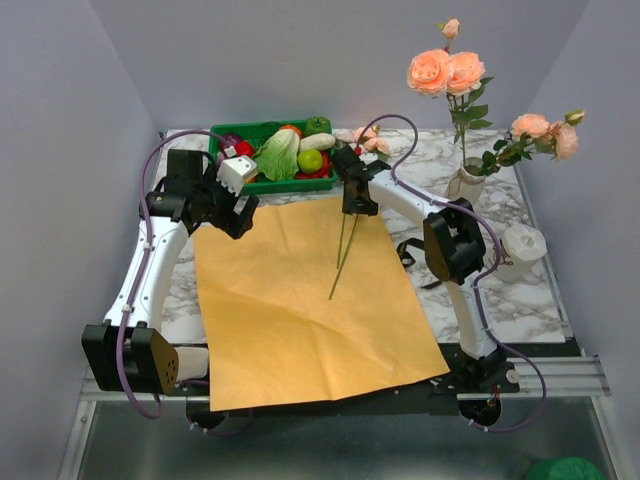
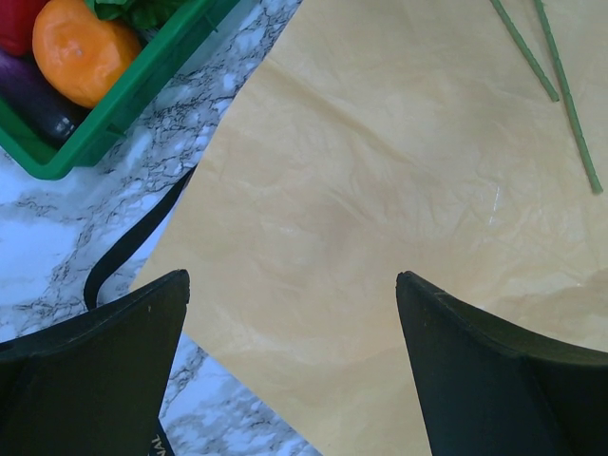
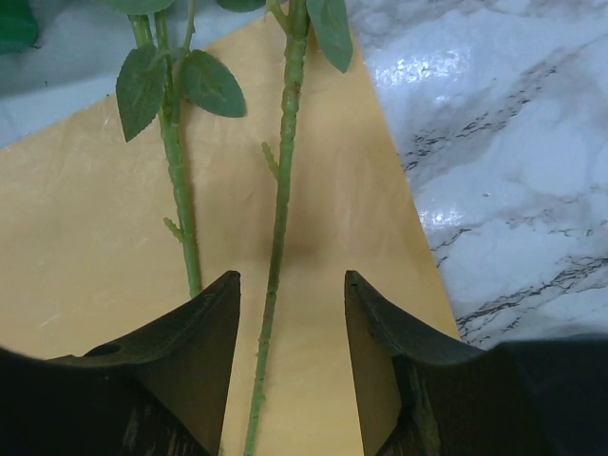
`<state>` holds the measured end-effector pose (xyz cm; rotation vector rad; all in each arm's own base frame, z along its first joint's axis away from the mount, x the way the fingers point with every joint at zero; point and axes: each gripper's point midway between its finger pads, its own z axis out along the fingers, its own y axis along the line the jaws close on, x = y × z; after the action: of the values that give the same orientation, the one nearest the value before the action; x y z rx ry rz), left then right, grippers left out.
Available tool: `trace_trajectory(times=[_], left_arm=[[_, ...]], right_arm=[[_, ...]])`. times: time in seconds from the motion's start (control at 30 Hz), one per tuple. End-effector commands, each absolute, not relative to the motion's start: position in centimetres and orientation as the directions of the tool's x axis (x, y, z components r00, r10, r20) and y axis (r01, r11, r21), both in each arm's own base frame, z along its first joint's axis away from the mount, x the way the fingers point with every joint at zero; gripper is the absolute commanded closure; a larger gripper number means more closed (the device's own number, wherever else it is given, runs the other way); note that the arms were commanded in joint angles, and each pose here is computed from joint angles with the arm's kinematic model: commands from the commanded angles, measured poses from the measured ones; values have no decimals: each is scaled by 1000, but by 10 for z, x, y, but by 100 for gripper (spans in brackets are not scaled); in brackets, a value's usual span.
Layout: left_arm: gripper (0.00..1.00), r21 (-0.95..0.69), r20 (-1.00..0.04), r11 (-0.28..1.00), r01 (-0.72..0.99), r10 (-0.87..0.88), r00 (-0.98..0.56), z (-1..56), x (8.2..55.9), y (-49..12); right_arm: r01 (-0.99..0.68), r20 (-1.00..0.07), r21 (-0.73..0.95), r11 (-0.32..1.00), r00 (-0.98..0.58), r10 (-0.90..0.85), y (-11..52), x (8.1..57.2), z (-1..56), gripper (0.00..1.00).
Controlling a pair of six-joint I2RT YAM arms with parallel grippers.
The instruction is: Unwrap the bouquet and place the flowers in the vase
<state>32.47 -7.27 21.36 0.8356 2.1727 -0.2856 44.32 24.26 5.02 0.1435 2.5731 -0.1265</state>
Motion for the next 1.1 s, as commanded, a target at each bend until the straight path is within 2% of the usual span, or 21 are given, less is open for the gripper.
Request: trace_trajectory(times=[0.0, 0.33, 0.43, 0.47, 0.57, 0.7, 0.83, 0.93, 1.07], left_arm=[[1, 54, -740, 745, 665, 477, -474, 214, 318, -74], [1, 58, -737, 746, 664, 481, -476, 215, 319, -73], [1, 72, -735, 745, 663, 489, -470, 219, 318, -71], [1, 80, -736, 746, 662, 492, -466, 221, 318, -70], [1, 89, -735, 747, 659, 496, -463, 223, 317, -69], [1, 70, -740, 747, 661, 483, -467, 225, 316, -72], [1, 67, -748, 748, 660, 476, -464, 229, 315, -73], [1, 58, -747, 749, 660, 471, -469, 232, 313, -74], [1, 76, -757, 749, 659, 473, -451, 242, 314, -73]], right_arm=[[141, -463, -59, 988, -881, 98, 242, 437, 35, 45], [189, -414, -44, 981, -897, 154, 238, 436, 18, 57], [199, -419, -36, 979, -893, 166, 239, 436, 17, 71], [203, -426, -30, 979, -889, 171, 238, 438, 19, 81], [235, -446, -27, 972, -873, 198, 234, 438, 24, 99], [275, -507, -2, 961, -829, 236, 231, 440, 53, 99], [340, -635, -27, 940, -732, 247, 208, 439, 104, 99], [329, -746, 23, 944, -623, 236, 204, 443, 153, 99], [247, -814, 11, 969, -561, 152, 209, 428, 175, 99]])
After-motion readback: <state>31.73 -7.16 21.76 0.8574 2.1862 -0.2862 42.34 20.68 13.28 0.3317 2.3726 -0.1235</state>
